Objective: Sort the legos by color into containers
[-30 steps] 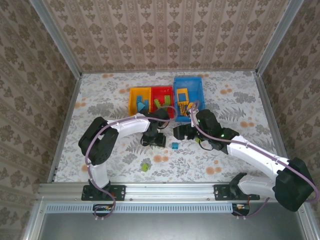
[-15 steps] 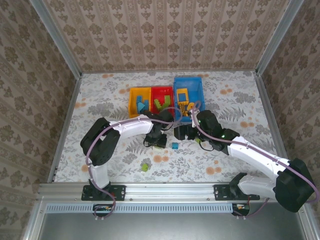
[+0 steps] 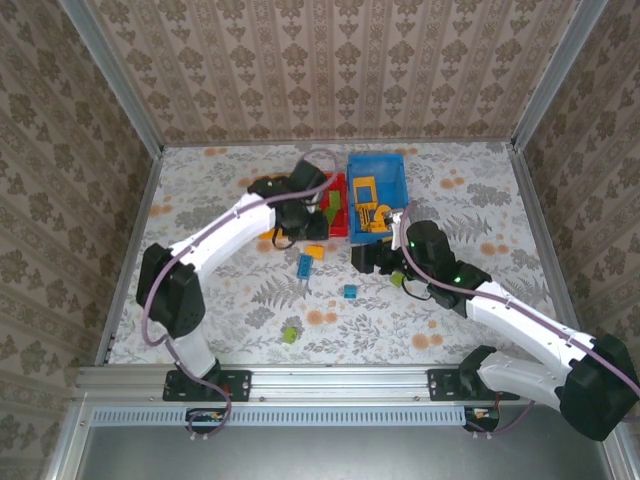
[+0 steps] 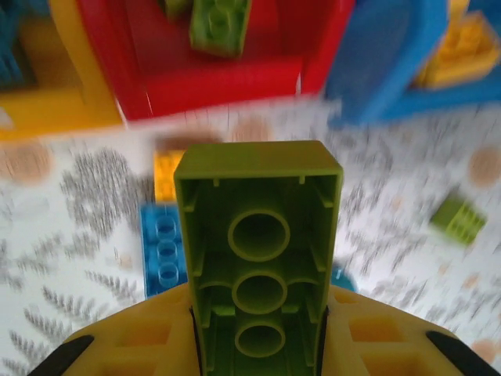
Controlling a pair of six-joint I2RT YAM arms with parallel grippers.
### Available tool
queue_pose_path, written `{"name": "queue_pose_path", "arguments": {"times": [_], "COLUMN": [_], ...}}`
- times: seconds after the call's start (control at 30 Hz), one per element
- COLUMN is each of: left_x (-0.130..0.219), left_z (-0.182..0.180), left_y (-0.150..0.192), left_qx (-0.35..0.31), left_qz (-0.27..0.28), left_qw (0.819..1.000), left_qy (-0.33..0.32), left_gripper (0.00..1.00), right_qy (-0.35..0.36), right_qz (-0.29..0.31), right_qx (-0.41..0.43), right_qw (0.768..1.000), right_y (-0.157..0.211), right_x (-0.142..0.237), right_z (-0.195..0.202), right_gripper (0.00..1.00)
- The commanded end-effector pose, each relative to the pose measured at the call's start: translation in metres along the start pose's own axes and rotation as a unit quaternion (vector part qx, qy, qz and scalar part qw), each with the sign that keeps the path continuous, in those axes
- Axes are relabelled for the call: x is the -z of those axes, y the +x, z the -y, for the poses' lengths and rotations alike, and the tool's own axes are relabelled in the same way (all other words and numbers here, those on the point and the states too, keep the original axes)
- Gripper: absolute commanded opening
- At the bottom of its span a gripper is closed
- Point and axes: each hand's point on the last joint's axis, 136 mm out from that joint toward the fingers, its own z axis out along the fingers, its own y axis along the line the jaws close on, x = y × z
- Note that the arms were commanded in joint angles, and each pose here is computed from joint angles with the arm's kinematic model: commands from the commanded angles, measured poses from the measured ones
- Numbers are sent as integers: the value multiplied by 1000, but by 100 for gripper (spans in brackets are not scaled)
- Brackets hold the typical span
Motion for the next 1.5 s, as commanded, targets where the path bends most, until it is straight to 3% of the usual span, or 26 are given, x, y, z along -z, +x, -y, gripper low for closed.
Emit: {"name": "queue_pose_path", "arguments": {"times": [0.0,0.2,0.37,0.57,0.73,0.83,1.07,1.2,1.47], "left_x": [-10,-45,-79,-96,-81,-67,-25,-4,37], "left_z": [-2,-8,-18,-16,-11,-9,-2,0,-26], "left_y": [-42,-104,-122,-122,-119,-118,-116,-112,-71], "left_qx": [9,32,49,62,55,57,73,79,72], "left_qz": [14,22,8,-4,3,15,60,82,128], "left_qw": [1000,999,999,998,998,998,994,991,988], "left_qy": [4,11,10,24,24,29,57,70,53], "left_gripper": [30,30,32,48,58,58,52,49,47], "right_qy": [4,20,25,33,40,46,69,88,96], "right_qz": [37,27,27,17,6,0,-5,-44,-128], "right_qx": [-10,-20,-31,-37,-39,-36,-27,-3,51], "right_qw": [999,999,999,999,998,998,997,995,986], "right_y": [-32,-40,-41,-34,-26,-23,-20,-6,39], "right_x": [0,-6,-6,-6,-7,-7,-6,-13,-67], "right_z": [-3,3,8,13,18,21,31,32,1], "right_gripper": [88,87,87,88,88,88,87,85,82]}}
